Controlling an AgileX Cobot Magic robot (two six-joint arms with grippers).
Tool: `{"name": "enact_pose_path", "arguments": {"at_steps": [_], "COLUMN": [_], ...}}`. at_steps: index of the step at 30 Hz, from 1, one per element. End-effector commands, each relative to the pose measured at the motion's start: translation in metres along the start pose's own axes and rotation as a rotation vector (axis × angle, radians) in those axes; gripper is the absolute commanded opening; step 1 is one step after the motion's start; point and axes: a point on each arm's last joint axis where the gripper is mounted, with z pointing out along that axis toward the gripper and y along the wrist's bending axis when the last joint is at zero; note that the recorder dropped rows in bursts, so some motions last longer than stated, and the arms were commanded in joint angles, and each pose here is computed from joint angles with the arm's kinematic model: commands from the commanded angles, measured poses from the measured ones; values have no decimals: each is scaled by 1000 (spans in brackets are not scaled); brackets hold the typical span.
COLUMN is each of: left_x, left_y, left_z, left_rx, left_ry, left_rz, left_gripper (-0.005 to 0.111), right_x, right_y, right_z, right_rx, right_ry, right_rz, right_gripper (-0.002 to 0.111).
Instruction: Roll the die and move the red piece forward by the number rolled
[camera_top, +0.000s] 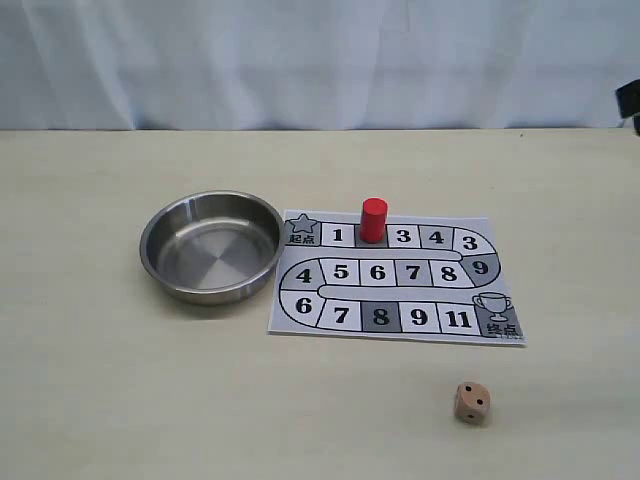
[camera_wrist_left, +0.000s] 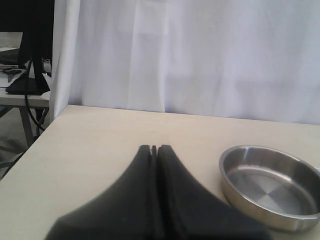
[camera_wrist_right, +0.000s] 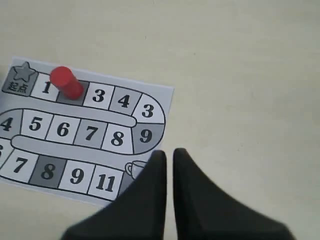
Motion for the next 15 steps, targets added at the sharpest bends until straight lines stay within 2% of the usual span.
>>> {"name": "enact_pose_path", "arguments": {"at_steps": [1,5,8,15], "left_x": [-3,-3,-3,-3], "left_y": [0,0,0,0], "left_z": [0,0,0,0], "left_rx": [1,1,1,1], "left_ry": [-16,-16,-16,-16], "left_rz": [1,1,1,1], "left_gripper": [0,0,0,0], "right_x": [15,44,84,159], "right_y": [13,30,47,71], "right_z": [-77,-152,-210,-272], "right_rx": [22,27,29,33], "right_ry": [-222,-435,-619,-863], "right_rz": [-9,-30,-55,-105], "right_gripper": [4,4,4,4]}}
